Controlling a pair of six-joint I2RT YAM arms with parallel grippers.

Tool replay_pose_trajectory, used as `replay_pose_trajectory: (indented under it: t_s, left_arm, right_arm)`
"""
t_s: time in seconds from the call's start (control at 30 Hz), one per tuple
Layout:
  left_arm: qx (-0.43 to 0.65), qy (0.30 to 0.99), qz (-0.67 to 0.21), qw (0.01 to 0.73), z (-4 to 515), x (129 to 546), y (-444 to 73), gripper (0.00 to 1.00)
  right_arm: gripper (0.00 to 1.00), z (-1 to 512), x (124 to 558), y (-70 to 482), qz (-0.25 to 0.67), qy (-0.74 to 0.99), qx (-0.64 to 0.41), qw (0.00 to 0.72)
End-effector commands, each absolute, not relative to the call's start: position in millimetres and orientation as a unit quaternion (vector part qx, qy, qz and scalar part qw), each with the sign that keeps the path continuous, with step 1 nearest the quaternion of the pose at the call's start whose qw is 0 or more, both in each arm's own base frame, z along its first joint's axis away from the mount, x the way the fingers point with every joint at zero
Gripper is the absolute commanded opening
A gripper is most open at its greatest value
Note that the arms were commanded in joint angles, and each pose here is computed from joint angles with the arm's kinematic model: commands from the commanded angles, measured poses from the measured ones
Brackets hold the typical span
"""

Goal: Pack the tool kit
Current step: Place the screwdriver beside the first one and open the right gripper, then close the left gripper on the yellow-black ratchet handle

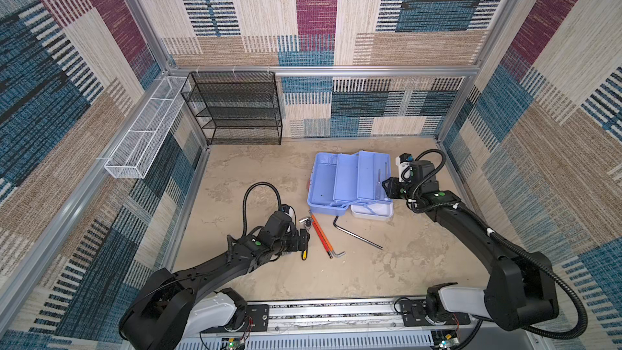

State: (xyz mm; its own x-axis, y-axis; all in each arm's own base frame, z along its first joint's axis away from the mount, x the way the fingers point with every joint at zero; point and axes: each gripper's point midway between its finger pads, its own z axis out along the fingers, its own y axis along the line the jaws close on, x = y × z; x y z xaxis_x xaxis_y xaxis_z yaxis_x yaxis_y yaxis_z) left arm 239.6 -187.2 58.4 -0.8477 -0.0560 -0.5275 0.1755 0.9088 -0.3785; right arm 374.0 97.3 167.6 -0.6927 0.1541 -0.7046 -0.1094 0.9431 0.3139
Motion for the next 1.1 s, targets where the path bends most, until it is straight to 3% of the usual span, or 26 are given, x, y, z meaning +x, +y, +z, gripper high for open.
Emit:
replay_pose_trajectory:
  t_s: [0.0,0.33,0.77,1.07]
  left_arm:
    - [0.04,0.938,-0.2,0.281,60,242,-186,0.95]
    - [0.04,0.942,-0.187,0.276,60,238,-187,0.9]
    - [0.058,0.955,-0.15,0.249,49,239,-197,0.78]
    - [0.073,0.967,-0.107,0.221,34,254,-205,0.6]
  right_arm:
    - [0.52,179,379,93,0.16,0.897,0.023,0.411]
    - [0.67,219,377,95,0.174,0.863,0.001,0.475]
    - [0.68,220,356,110,0.21,0.834,-0.042,0.509]
    - [0.68,213,347,102,0.191,0.831,-0.043,0.52]
